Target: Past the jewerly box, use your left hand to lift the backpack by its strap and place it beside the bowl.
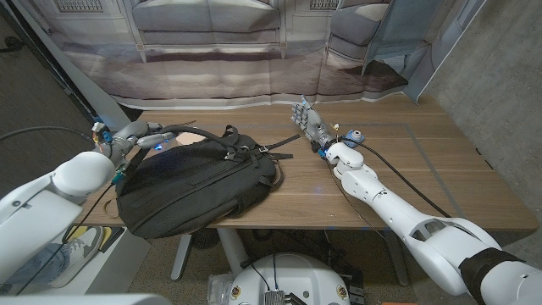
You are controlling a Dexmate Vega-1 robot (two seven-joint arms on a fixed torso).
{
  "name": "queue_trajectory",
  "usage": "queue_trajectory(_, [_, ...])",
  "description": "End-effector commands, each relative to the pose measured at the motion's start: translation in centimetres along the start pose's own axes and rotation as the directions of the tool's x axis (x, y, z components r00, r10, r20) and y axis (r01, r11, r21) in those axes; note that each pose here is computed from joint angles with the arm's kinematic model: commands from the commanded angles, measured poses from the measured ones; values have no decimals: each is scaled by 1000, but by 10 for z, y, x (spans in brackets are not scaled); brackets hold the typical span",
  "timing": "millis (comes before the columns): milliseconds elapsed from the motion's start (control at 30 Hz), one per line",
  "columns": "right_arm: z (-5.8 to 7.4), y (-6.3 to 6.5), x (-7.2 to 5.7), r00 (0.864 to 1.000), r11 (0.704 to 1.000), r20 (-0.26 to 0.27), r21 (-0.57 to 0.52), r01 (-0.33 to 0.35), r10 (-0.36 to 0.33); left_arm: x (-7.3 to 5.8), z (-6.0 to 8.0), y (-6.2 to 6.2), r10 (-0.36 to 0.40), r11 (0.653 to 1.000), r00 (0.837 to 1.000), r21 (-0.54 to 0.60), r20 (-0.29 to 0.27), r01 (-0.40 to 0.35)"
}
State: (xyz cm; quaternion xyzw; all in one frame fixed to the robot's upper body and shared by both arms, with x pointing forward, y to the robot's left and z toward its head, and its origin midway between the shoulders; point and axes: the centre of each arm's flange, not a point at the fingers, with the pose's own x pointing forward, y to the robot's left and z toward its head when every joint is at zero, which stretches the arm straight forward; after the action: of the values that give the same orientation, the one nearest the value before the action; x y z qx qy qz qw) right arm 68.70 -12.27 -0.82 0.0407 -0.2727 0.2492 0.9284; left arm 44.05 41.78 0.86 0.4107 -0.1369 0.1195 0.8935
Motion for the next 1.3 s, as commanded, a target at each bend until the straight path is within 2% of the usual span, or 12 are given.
queue_trajectory(33, [2, -1, 1, 1000, 1000, 5, 0, -3, 3, -3, 0, -1, -28, 1000, 1000, -10, -10, 28])
queue_trajectory(533, [0, -2, -2, 1000, 1000, 3, 5, -1, 1, 0, 2, -3, -89, 996, 994, 7, -55, 90])
queue_trajectory(600, [0, -2, -2, 1000, 1000, 2, 4, -2, 2, 1, 2, -3, -126, 992, 989, 10, -75, 127])
queue_trajectory(733, [0, -2, -2, 1000, 1000, 1, 3, -4, 4, 1, 3, -4, -129, 991, 988, 24, -91, 131])
queue_trajectory(800, [0, -2, -2, 1000, 1000, 1, 3, -4, 4, 0, 5, -4, -104, 993, 991, 39, -87, 107])
queue_trajectory(900, [0, -2, -3, 1000, 1000, 1, 1, -5, 5, 1, 6, -4, -109, 993, 991, 31, -73, 112])
queue_trajectory(1133, [1, -3, -4, 1000, 1000, 7, 2, -1, 1, 2, 11, -4, -115, 991, 990, 55, -87, 120])
queue_trajectory(1300, [1, -3, -5, 1000, 1000, 7, 4, 1, -1, 2, 15, -2, -104, 992, 992, 60, -76, 109])
